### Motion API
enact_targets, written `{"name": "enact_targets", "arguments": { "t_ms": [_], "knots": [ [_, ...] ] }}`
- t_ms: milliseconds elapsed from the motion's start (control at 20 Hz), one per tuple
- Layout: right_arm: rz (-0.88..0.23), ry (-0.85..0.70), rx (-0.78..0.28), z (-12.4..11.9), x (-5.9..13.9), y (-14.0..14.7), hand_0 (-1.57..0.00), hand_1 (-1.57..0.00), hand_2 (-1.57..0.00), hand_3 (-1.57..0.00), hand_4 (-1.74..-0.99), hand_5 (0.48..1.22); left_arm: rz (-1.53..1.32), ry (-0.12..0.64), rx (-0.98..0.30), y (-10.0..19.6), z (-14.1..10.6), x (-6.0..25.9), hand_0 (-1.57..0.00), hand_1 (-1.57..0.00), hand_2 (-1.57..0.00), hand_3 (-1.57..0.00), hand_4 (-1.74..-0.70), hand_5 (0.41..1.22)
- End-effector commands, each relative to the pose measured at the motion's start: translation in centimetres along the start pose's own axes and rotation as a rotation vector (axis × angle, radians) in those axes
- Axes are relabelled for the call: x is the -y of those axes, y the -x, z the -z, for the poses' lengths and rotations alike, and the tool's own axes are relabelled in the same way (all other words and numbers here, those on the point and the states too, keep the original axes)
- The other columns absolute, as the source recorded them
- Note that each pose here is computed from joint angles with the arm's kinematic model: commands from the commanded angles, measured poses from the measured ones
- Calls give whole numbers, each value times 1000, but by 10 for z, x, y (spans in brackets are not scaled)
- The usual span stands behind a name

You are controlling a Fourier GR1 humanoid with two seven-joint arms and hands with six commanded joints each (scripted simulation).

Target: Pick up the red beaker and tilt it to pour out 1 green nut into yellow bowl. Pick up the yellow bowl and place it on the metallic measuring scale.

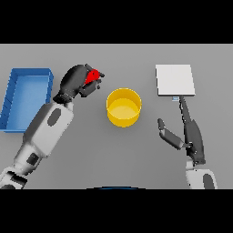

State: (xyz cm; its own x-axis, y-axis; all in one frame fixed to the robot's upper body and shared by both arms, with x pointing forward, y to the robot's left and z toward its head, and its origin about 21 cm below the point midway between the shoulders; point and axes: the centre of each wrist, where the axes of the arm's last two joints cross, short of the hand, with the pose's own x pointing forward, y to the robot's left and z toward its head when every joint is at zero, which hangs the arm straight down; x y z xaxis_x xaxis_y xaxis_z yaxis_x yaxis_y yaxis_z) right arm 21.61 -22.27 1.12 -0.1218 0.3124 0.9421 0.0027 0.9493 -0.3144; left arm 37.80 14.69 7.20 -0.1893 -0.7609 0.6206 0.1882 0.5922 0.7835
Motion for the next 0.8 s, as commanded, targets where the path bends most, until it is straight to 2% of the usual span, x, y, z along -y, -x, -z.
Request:
{"name": "enact_targets", "arguments": {
  "t_ms": [0,100,350,450,500,600,700,750],
  "knots": [
    [9,-5,-6,-2,-3,2,1,1,1,1,-1254,687,83,20,3,-2,2,2,-1569,-1569,-1569,-1568,-1738,1133],
    [6,-5,6,-3,-1,-1,1,1,1,1,-1256,690,242,45,32,-13,2,9,-1570,-1570,-1570,-1569,-1739,1127],
    [13,-13,-1,-3,0,-1,1,1,1,1,-1274,704,541,96,97,-28,11,5,-1571,-1571,-1571,-1570,-1740,1190],
    [17,-7,10,-3,-1,-4,1,1,1,1,-1284,705,650,121,121,-36,16,1,-1571,-1571,-1571,-1571,-1649,1201],
    [25,-4,-8,-4,-3,0,1,1,1,1,-1283,702,699,134,139,-40,17,-1,-1571,-1571,-1571,-1571,-1666,1205],
    [49,1,9,-5,-4,-1,1,1,1,1,-1287,690,808,196,149,-47,20,0,-1571,-1571,-1571,-1391,-1687,1211],
    [58,13,-7,-5,-4,5,1,1,1,1,-1292,678,908,236,191,-56,25,2,-1571,-1571,-1571,-1277,-1701,1215],
    [65,14,0,-4,-4,3,1,1,1,1,-1294,672,954,253,222,-60,27,3,-1571,-1571,-1571,-1336,-1707,1216]
  ]
}}
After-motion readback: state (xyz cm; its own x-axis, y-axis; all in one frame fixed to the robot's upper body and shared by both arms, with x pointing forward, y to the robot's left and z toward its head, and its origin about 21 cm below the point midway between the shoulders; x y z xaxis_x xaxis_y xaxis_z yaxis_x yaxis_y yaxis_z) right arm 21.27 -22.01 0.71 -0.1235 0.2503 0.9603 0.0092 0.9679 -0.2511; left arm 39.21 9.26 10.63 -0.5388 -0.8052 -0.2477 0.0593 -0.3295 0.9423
